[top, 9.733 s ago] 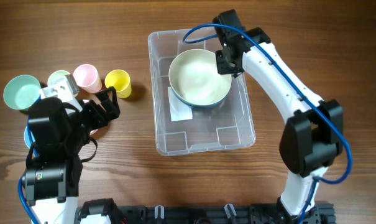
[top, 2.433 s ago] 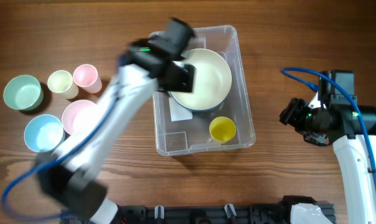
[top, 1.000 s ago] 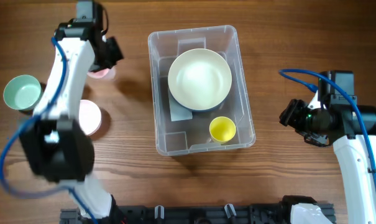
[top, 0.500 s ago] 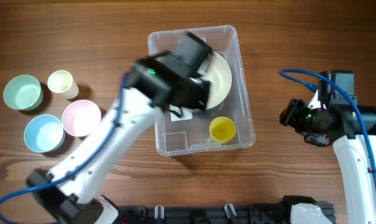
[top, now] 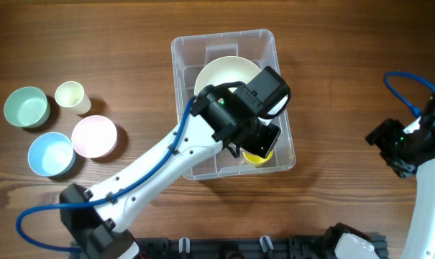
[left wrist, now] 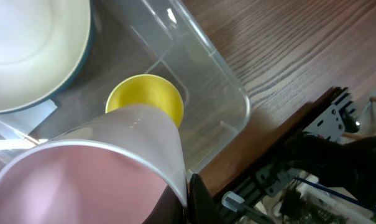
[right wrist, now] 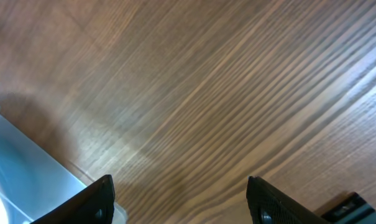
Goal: Pack container
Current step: 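Place the pink cup into the container over the yellow cup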
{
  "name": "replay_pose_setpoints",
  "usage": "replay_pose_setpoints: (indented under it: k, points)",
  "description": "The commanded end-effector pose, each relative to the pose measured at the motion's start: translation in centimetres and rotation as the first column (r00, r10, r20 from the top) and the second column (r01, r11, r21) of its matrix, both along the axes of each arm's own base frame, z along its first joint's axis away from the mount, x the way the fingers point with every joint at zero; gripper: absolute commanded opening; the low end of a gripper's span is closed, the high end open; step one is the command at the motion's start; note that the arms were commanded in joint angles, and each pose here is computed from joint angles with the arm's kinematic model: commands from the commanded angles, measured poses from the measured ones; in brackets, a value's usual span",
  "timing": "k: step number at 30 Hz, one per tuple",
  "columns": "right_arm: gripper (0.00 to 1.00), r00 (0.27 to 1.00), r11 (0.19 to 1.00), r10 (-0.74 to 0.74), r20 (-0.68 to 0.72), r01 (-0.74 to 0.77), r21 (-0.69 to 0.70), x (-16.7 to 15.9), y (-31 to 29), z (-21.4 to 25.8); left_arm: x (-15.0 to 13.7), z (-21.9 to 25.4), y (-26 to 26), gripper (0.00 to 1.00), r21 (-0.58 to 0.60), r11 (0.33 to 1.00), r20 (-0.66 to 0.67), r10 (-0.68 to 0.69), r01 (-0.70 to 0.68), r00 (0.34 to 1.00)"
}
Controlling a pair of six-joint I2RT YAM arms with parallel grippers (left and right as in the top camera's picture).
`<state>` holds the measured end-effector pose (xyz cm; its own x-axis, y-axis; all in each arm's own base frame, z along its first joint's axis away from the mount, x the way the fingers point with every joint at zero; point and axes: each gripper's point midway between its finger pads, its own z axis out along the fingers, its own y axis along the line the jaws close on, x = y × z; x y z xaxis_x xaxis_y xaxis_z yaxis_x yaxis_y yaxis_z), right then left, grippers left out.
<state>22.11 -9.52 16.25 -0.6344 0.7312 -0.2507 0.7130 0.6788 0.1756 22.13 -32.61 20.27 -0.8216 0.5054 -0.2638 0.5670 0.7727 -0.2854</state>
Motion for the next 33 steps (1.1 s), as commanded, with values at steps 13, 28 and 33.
replay_pose_setpoints:
  k: [13, 28, 33]
  points:
    - [0.69, 0.998, 0.998, 0.063, -0.005, -0.063, 0.003, -0.2, 0.4, -0.1, 0.4, -5.8, -1.3, 0.55, 0.090, 0.995, -0.106, -0.027, 0.036, 0.994]
    - [0.04, 0.908, 0.903, 0.418, 0.012, -0.417, 0.100, 0.9, 7.5, -0.6, 13.6, 5.4, 20.4, 0.62, -0.038, 0.810, 0.220, 0.578, -0.585, 0.786]
    - [0.04, 0.834, 0.829, 0.549, -0.050, -0.536, 0.161, 1.8, 12.3, -2.5, 15.2, 4.9, 27.5, 0.64, -0.055, 0.662, 0.151, 0.746, -0.747, 0.649]
